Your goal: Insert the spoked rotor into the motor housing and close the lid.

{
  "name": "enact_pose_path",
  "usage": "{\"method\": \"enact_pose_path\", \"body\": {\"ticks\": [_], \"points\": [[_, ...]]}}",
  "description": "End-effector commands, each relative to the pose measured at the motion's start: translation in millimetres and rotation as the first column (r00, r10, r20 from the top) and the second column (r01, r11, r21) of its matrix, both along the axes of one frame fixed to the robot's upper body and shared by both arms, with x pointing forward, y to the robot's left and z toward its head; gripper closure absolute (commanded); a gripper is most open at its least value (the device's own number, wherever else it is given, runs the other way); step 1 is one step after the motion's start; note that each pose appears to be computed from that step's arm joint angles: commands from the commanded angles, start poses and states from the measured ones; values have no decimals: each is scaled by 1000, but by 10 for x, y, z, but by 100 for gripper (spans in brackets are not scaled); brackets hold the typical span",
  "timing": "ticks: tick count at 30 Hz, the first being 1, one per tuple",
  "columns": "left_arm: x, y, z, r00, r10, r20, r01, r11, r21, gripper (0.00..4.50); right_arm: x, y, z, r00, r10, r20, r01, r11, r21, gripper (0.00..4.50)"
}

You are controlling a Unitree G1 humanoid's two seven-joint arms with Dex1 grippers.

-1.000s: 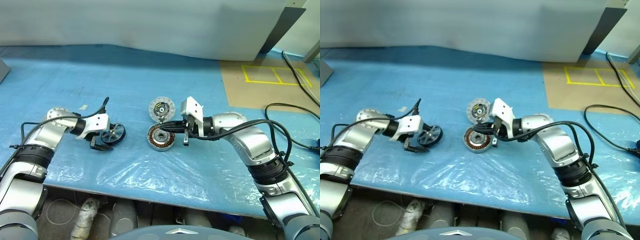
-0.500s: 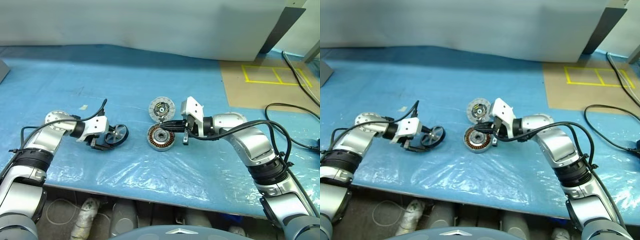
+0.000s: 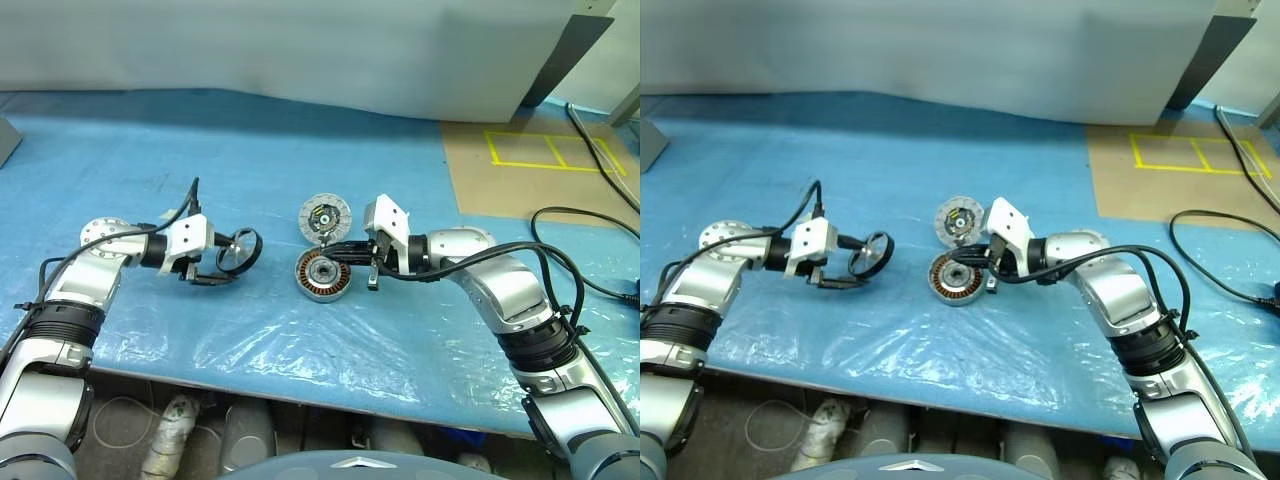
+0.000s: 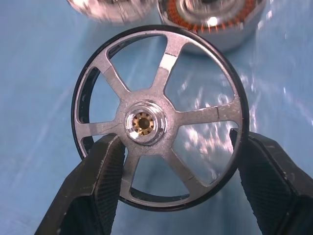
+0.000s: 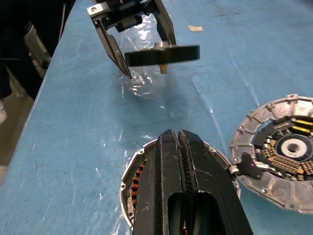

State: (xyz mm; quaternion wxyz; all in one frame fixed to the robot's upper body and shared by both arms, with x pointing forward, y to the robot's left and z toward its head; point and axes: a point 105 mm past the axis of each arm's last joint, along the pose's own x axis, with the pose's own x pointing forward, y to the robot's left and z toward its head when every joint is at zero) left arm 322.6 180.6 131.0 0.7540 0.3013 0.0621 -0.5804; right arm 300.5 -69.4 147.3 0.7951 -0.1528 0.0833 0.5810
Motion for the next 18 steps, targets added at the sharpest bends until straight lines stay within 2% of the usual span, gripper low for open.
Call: {"method": "enact_pose_path", "body": {"ticks": [1,8,13,18], "points": [[-71,-242,169,998,-41,54,47,992,-119,134,32,-153,179,998,-55,40,53,997,50,450],[-275,-761,134,984,-179,10,177,961,-213,134,94,-370,273,987,-157,36,154,984,86,450],[-217,-956,104,979,-206,-6,198,950,-241,134,92,-416,264,981,-192,38,189,979,80,450],[-119,-1051,-33,976,-215,15,214,961,-176,134,60,-422,229,978,-207,32,204,976,76,450]]}}
